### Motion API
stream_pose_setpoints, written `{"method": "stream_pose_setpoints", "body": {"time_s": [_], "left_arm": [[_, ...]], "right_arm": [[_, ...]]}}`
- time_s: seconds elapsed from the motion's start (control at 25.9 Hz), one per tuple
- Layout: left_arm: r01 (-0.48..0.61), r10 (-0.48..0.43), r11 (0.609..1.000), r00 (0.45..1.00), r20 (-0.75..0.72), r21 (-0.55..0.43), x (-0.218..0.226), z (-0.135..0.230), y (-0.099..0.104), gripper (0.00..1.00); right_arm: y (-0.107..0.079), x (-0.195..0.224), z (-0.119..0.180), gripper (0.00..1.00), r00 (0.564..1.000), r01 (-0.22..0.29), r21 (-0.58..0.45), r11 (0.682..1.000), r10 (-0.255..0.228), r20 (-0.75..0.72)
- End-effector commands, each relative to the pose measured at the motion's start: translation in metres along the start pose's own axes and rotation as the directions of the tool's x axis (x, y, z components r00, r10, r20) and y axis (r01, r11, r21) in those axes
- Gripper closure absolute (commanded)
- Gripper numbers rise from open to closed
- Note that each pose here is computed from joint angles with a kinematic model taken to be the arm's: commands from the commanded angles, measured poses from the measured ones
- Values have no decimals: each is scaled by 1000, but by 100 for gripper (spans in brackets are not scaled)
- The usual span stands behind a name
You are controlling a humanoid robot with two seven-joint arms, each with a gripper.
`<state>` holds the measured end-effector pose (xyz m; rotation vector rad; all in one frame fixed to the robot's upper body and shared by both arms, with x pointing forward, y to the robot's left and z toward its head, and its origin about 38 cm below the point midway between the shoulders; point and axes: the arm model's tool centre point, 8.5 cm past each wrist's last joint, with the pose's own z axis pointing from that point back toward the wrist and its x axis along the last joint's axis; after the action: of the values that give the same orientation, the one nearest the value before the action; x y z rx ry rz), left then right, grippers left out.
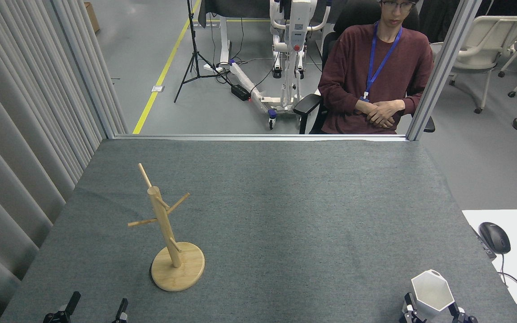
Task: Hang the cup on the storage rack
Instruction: 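Raise the right gripper and lift the white hexagonal cup, then carry the white cup with the right gripper toward the left gripper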
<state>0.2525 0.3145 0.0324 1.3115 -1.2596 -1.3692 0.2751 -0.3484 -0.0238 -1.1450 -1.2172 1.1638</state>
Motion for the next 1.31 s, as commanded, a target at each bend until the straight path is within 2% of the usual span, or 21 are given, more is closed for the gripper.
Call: {"method": "stream_pose_setpoints", "body": {"time_s": [0.0, 0.15, 0.31, 0.42, 0.62, 0.73, 0.85, 0.97, 1.0, 1.12, 1.27], "left_arm": [[2, -2, 1000, 1000, -3, 1, -1, 0, 0, 0], [1, -1, 1000, 1000, 5, 5, 0, 0, 2, 0], [-3, 3, 1000, 1000, 29, 27, 7, -4, 7, 0], [-39, 30, 996, 994, 110, 80, 34, -12, 13, 0], [-98, 71, 993, 951, 300, 73, 89, -18, 12, 0], [-78, 40, 994, 914, 403, 76, 124, -22, 15, 0], [-44, -14, 994, 861, 509, 101, 163, -28, 22, 0], [-38, -49, 990, 813, 581, 138, 193, -33, 32, 0], [-35, -65, 988, 795, 603, 153, 203, -35, 36, 0], [-16, -95, 986, 765, 636, 166, 221, -37, 37, 0], [-13, -102, 986, 750, 654, 168, 234, -33, 37, 0]], "right_arm": [[0, 1, 0, 38, 1000, -9, 4, 1000, 9, 12], [-1, 1, 0, 43, 1000, -8, 1, 1000, 8, 24], [-13, -1, -1, 43, 1000, -7, -37, 999, 8, 27], [-35, -15, -2, 43, 999, -24, -91, 996, 28, 40], [-42, -16, -2, 43, 998, -25, -111, 994, 32, 56], [-47, -10, -3, 43, 998, -19, -129, 992, 27, 63], [-63, 12, -6, 43, 995, -11, -183, 983, 28, 93], [-70, 61, -14, 43, 985, 47, -195, 980, -14, 170], [-73, 78, -16, 43, 978, 55, -198, 979, -13, 206], [-73, 118, -18, 43, 957, 41, -199, 979, 18, 289], [-75, 161, -16, 43, 937, 78, -204, 976, -2, 348]]}}
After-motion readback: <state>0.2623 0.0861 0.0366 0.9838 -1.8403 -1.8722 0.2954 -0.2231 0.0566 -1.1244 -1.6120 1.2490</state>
